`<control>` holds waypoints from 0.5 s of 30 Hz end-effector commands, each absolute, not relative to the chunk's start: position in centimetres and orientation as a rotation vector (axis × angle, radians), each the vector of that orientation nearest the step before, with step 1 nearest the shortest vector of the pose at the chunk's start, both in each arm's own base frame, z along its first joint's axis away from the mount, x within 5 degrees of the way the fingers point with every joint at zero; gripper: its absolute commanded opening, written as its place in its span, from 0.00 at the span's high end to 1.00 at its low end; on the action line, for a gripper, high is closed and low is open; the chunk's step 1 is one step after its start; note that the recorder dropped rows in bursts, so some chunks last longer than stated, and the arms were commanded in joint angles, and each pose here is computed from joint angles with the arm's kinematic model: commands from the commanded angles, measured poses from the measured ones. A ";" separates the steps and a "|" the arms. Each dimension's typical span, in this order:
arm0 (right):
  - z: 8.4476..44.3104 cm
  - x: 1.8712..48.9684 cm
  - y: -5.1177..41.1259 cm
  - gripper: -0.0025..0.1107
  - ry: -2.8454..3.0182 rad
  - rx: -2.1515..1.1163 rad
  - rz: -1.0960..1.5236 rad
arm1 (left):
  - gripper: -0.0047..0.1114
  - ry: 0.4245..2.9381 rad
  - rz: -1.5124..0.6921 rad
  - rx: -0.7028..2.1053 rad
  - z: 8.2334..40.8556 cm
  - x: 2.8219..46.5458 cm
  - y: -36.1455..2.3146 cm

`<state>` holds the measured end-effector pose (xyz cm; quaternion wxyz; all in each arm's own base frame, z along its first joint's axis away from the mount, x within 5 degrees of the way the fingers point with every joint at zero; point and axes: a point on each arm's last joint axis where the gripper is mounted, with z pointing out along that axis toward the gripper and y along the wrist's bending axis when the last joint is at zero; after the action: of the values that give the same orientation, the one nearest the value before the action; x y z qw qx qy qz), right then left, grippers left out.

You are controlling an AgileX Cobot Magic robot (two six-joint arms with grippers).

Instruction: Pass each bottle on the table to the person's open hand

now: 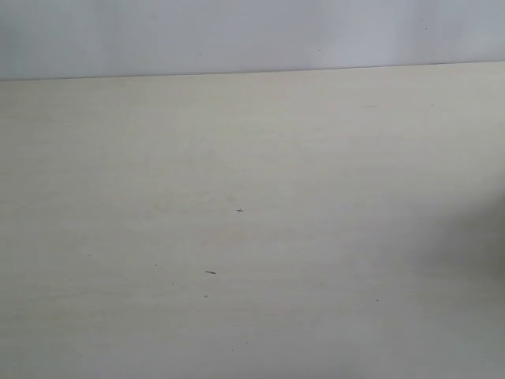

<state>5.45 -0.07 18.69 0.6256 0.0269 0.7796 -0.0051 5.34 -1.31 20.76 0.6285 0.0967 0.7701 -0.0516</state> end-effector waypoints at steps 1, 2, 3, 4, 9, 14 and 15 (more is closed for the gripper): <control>18.6 5.4 -0.1 0.98 1.785 0.064 -0.018 | 0.95 1.753 -0.147 0.164 20.8 5.4 -1.2; 18.6 5.4 -0.1 0.98 1.785 0.064 -0.018 | 0.95 1.756 -0.164 0.137 20.8 5.4 -1.2; 18.6 5.4 -0.1 0.98 1.785 0.064 -0.018 | 0.95 1.760 -0.184 0.104 20.8 5.4 -1.1; 18.6 5.4 -0.1 0.98 1.785 0.064 -0.018 | 0.95 1.765 -0.213 0.061 20.7 5.4 -1.1; 18.6 5.4 -0.1 0.98 1.785 0.064 -0.018 | 0.95 1.815 -0.201 0.033 19.2 5.5 -0.9; 18.6 5.4 -0.1 0.98 1.785 0.064 -0.018 | 0.95 1.847 -0.198 0.033 18.2 5.6 -0.9; 18.6 5.4 -0.1 0.98 1.785 0.064 -0.018 | 0.95 1.850 -0.197 0.035 18.2 5.6 -0.9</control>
<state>5.45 -0.07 18.69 0.6256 0.0269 0.7796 -0.0051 5.56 -0.96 18.17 0.5929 0.0175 0.8006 -0.0851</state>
